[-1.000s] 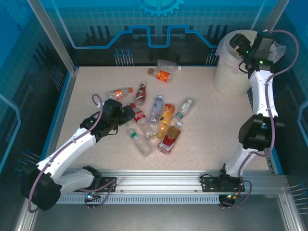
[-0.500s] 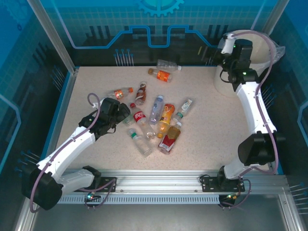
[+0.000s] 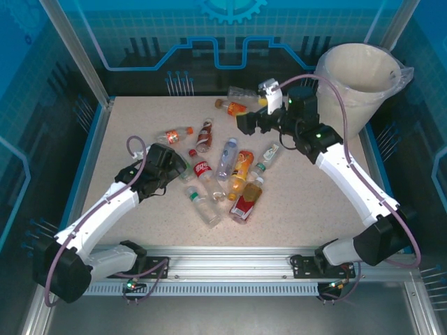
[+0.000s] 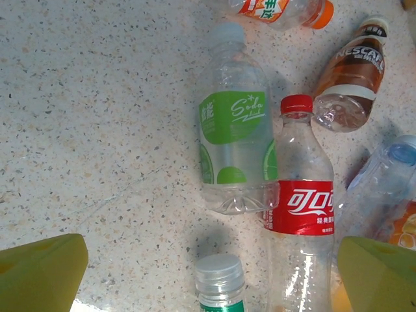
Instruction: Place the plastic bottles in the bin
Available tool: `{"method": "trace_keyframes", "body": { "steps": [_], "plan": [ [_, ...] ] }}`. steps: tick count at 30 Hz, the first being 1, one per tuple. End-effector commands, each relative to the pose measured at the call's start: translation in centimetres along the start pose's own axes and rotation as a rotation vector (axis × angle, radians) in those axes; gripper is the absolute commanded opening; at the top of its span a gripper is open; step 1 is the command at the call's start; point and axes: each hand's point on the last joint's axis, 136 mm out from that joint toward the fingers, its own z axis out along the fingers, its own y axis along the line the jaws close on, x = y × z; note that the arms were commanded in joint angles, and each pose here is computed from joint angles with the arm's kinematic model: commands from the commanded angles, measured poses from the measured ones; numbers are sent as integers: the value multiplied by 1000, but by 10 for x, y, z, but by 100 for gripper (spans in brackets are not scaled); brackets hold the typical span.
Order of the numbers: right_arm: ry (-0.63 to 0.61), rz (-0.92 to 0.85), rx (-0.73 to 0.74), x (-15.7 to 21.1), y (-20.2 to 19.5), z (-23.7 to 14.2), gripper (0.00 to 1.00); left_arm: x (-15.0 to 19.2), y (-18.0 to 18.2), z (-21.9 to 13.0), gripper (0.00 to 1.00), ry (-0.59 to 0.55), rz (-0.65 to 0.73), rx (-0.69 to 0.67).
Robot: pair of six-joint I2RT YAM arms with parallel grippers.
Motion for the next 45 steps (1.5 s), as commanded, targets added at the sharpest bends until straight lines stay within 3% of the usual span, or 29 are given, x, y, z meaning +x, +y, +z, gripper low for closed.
{"method": "trace_keyframes", "body": {
  "steps": [1,6,16,20,28,36,45],
  "plan": [
    [24,98,32,29,-5,1,100,5,3,2,99,47,47,-30],
    [120,157,60,90,-10,-3,100,11,-2,9,99,92,95,-36],
    [171,208,97,141,-5,-44,100,7,-35,37,99,134,237,-22],
    [147,234,110,143,-3,-61,100,-8,-30,54,99,110,240,-143],
    [93,221,88,143,5,-79,100,-31,-28,103,99,121,95,-141],
    [96,236,71,158,8,-80,100,-41,-27,142,89,177,59,-153],
    [108,217,78,158,6,-77,100,-23,-22,159,74,236,62,-118]
  ]
}}
